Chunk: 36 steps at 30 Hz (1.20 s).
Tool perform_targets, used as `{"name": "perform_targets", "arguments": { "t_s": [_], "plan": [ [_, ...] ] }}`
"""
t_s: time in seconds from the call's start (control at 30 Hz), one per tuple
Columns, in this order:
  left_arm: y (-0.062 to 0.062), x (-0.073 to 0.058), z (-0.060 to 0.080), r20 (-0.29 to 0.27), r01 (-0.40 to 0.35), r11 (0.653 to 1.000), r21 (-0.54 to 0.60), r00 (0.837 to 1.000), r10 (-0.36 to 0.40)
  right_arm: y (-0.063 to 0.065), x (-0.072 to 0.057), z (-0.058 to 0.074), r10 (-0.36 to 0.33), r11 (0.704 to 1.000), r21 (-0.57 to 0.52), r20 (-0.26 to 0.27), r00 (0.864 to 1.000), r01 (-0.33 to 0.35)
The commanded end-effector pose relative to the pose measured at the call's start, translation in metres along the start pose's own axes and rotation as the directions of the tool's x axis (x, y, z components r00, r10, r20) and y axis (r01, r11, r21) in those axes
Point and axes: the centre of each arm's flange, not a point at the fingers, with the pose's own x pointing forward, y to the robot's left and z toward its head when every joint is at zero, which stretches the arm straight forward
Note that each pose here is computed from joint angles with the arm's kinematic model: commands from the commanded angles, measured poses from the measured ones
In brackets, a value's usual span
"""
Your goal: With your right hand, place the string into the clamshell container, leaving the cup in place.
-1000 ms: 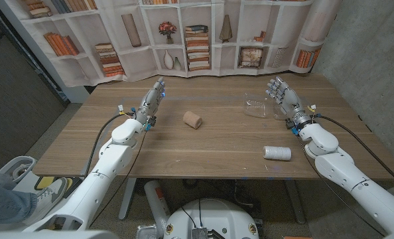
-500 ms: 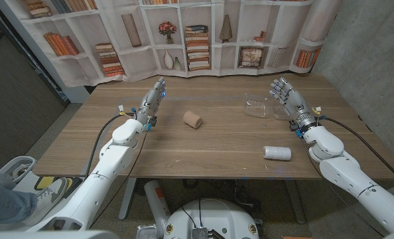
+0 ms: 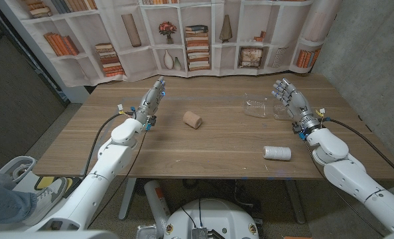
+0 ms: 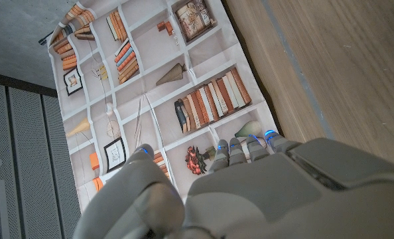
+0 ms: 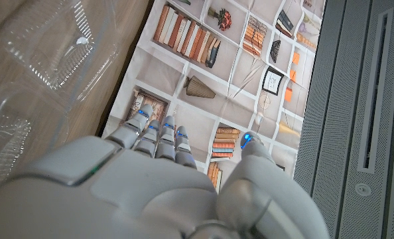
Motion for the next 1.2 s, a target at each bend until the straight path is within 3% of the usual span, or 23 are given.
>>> {"name": "perform_targets", "arguments": {
  "t_s": [0.03,0.6,1.2],
  "plan": [
    [-0.001,0.001,0.004,-0.001,0.007,1.000,0.008,1.000,-0.007,-0.003,-0.016,0.003,0.002,1.000,-0.023,-0.001,1.000,-0.002],
    [-0.010,0.011,0.001,-0.009,0.038,0.999,0.003,0.999,-0.037,-0.004,-0.041,0.005,-0.019,1.000,-0.025,0.007,1.000,0.019],
    [-0.015,0.011,0.002,-0.010,0.044,0.999,0.004,0.999,-0.044,-0.005,-0.063,0.004,-0.031,0.999,-0.039,-0.001,1.000,0.031]
  ]
}}
